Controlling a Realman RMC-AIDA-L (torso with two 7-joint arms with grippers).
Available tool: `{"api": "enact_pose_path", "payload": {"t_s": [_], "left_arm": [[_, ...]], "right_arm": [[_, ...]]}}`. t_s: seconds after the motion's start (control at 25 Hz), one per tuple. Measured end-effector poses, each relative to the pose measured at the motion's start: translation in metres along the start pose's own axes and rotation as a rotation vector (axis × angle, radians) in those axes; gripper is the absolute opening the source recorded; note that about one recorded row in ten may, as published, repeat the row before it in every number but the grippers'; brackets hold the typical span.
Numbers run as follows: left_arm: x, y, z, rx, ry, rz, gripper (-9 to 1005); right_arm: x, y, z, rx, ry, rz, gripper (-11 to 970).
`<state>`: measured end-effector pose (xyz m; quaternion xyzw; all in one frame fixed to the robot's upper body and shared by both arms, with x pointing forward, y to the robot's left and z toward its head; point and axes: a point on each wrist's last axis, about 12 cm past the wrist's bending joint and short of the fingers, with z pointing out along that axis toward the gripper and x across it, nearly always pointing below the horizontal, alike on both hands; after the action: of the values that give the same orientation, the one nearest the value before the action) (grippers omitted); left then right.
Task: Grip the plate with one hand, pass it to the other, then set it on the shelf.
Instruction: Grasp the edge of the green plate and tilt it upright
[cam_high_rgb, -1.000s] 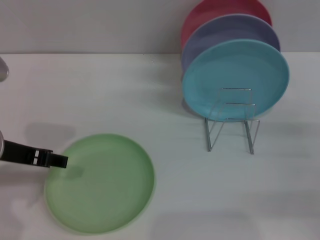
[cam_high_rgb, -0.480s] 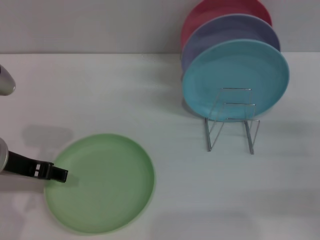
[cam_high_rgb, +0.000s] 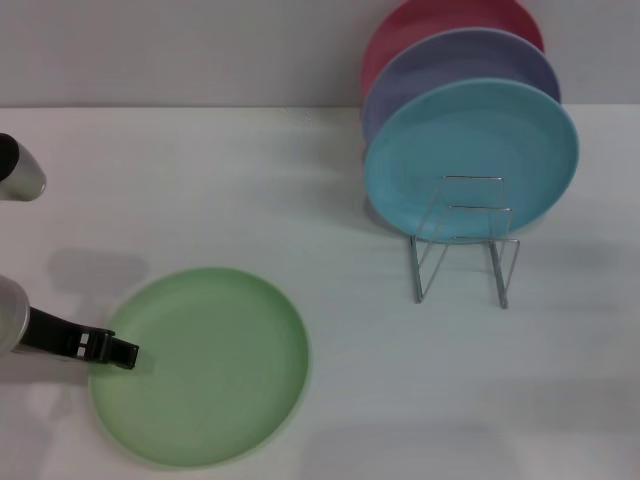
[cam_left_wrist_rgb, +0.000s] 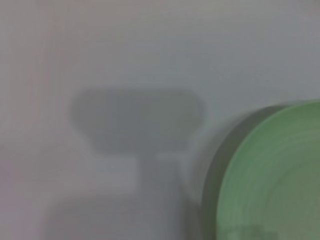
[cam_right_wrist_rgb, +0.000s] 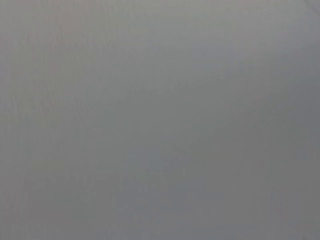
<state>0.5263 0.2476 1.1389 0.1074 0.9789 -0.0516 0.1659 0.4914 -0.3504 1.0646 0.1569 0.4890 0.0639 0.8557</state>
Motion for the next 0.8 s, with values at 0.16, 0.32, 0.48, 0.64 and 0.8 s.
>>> {"api": "enact_pose_path", "payload": {"t_s": [0.16, 0.32, 0.48, 0.64, 0.8], "left_arm": [[-0.0008, 0.001, 0.0009, -0.008, -0.002, 0.008, 776], [-0.0014, 0.0026, 0.0019, -0.027, -0.003, 0.013, 776], [-0.0012, 0.0032, 0.003, -0.03, 0.002, 0.017, 776], [-0.0014, 0.0031, 0.0031, -0.03, 0.001, 0.021, 776], [-0.0012, -0.0004, 0.0042, -0.025, 0.005, 0.037, 777]], "right_arm": [[0.0001, 0.0002, 0.0, 0.0, 0.0, 0.001, 665], [0.0001, 0.0003, 0.0001, 0.0, 0.0, 0.002, 665], [0.0005, 0.0009, -0.0002, 0.0, 0.0, 0.003, 665], [0.0006, 0.0013, -0.0002, 0.0, 0.0, 0.005, 665], [0.0006, 0.0012, -0.0005, 0.001, 0.0, 0.006, 665]]}}
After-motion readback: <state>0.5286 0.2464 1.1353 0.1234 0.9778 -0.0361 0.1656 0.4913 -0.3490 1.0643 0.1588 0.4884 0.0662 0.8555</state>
